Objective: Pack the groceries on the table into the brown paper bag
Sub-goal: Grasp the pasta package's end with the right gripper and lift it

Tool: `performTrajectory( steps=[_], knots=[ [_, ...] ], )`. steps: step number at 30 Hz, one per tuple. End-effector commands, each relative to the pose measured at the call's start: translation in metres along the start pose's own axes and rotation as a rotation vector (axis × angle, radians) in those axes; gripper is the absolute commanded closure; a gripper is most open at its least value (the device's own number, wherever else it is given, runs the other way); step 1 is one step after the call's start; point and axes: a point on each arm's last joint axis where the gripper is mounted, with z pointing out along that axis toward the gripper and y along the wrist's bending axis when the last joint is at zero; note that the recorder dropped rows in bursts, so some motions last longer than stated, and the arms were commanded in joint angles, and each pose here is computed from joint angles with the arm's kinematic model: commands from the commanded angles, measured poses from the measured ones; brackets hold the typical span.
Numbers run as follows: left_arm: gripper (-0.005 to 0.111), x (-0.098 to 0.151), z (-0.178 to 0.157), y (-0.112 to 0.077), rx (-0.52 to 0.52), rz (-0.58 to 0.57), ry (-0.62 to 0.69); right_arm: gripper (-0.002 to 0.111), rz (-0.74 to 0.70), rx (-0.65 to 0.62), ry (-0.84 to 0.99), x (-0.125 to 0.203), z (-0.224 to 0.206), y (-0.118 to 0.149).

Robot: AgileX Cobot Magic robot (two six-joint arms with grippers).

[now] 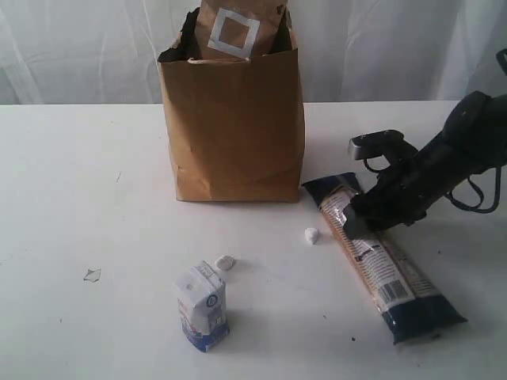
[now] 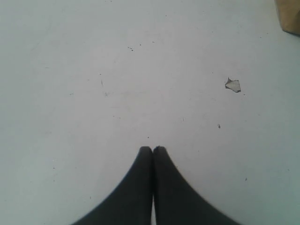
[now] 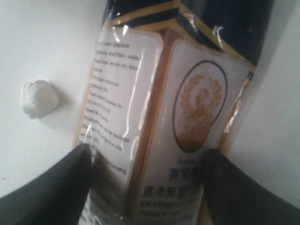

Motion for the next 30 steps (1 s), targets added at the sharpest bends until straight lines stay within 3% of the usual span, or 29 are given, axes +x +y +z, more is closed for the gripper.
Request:
performTrajectory(
  steps=[1, 4, 10, 17, 25, 30],
  knots=[
    [0.107, 0.008, 0.003, 0.002, -0.011, -0.007, 0.048, 0.072, 0.003, -0.046, 0.079, 0.011, 0.014, 0.000],
    [0.107, 0.008, 0.003, 0.002, -0.011, -0.007, 0.048, 0.108, -0.006, -0.066, 0.117, 0.014, 0.013, 0.002],
    [0.107, 0.008, 0.003, 0.002, -0.011, -0.007, 0.048, 0.108, 0.055, 0.053, 0.145, 0.005, -0.002, -0.007],
    [0.107, 0.008, 0.003, 0.002, -0.011, -0.007, 0.048, 0.108, -0.020, 0.105, 0.027, -0.025, -0.082, 0.009],
    [0.107, 0.008, 0.003, 0.002, -0.008, -0.008, 0.039, 0.108, -0.042, 0.087, 0.039, -0.019, -0.114, 0.024],
    [0.107, 0.000, 0.006, 0.002, -0.005, 0.024, -0.078, 0.108, -0.054, 0.073, 0.043, -0.012, -0.139, 0.036]
  ],
)
